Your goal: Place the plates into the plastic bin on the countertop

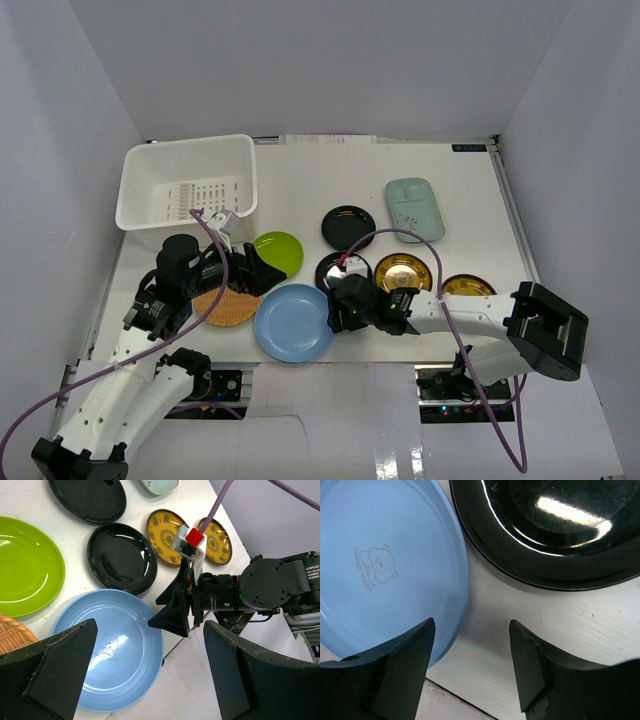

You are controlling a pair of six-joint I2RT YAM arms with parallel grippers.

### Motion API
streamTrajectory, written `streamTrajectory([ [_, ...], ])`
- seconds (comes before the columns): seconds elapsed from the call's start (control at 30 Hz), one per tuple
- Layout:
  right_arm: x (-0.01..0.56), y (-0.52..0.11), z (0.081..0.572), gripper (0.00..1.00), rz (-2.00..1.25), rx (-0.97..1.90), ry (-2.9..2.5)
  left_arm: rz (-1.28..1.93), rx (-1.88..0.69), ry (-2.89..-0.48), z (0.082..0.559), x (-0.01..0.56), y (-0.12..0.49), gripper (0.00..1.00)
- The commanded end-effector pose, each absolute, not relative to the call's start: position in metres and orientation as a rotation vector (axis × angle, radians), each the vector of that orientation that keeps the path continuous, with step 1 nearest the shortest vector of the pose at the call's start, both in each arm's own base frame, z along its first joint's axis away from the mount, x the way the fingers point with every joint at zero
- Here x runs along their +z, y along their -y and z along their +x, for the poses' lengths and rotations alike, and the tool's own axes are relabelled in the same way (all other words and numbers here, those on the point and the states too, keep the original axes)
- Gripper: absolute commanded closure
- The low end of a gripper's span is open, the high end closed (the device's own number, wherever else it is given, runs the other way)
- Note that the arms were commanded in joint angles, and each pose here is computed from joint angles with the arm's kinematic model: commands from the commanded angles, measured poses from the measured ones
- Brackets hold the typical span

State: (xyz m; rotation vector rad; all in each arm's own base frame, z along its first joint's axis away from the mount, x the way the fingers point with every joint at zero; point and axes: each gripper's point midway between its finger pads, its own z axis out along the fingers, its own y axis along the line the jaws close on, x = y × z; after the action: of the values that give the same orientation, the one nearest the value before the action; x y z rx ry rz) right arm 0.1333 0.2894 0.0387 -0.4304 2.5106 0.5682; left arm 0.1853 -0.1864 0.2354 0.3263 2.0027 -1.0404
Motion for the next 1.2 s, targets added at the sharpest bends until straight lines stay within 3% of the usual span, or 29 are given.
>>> streamTrajectory([
  [0.0,0.052,-0.310,0.147,0.38,-0.368,0.603,-2.453,0.322,-0.975,-1.992,0.188,0.238,0.179,0.02],
  [0.17,0.043,-0.315,0.151,0.59,-0.353,0.581,-2.461,0.312,-0.948,-1.958,0.192,0.251,0.177,0.02],
  [0.23,0.044,-0.315,0.152,0.80,-0.341,0.573,-2.460,0.314,-0.955,-1.922,0.194,0.266,0.178,0.02],
  [0.3,0.050,-0.311,0.155,0.92,-0.319,0.554,-2.439,0.307,-0.979,-1.871,0.197,0.285,0.181,0.02],
  [0.43,0.084,-0.302,0.151,0.92,-0.296,0.557,-2.389,0.306,-1.010,-1.726,0.201,0.341,0.185,0.02],
  [0.63,0.192,-0.300,0.166,0.92,-0.275,0.626,-2.159,0.150,-0.957,-1.560,0.205,0.410,0.167,0.02],
  [0.77,0.298,-0.319,0.217,0.92,-0.266,0.540,-1.915,0.021,-0.899,-1.467,0.200,0.436,0.142,0.02],
  [0.87,0.344,-0.337,0.255,0.92,-0.265,0.501,-1.829,-0.045,-0.857,-1.412,0.193,0.445,0.124,0.02],
  [1.1,0.408,-0.392,0.347,0.92,-0.197,0.600,-1.660,-0.135,-0.766,-1.366,0.191,0.447,0.099,0.02],
  [1.17,0.388,-0.424,0.371,0.92,-0.230,0.564,-1.675,-0.157,-0.749,-1.366,0.192,0.444,0.095,0.02],
])
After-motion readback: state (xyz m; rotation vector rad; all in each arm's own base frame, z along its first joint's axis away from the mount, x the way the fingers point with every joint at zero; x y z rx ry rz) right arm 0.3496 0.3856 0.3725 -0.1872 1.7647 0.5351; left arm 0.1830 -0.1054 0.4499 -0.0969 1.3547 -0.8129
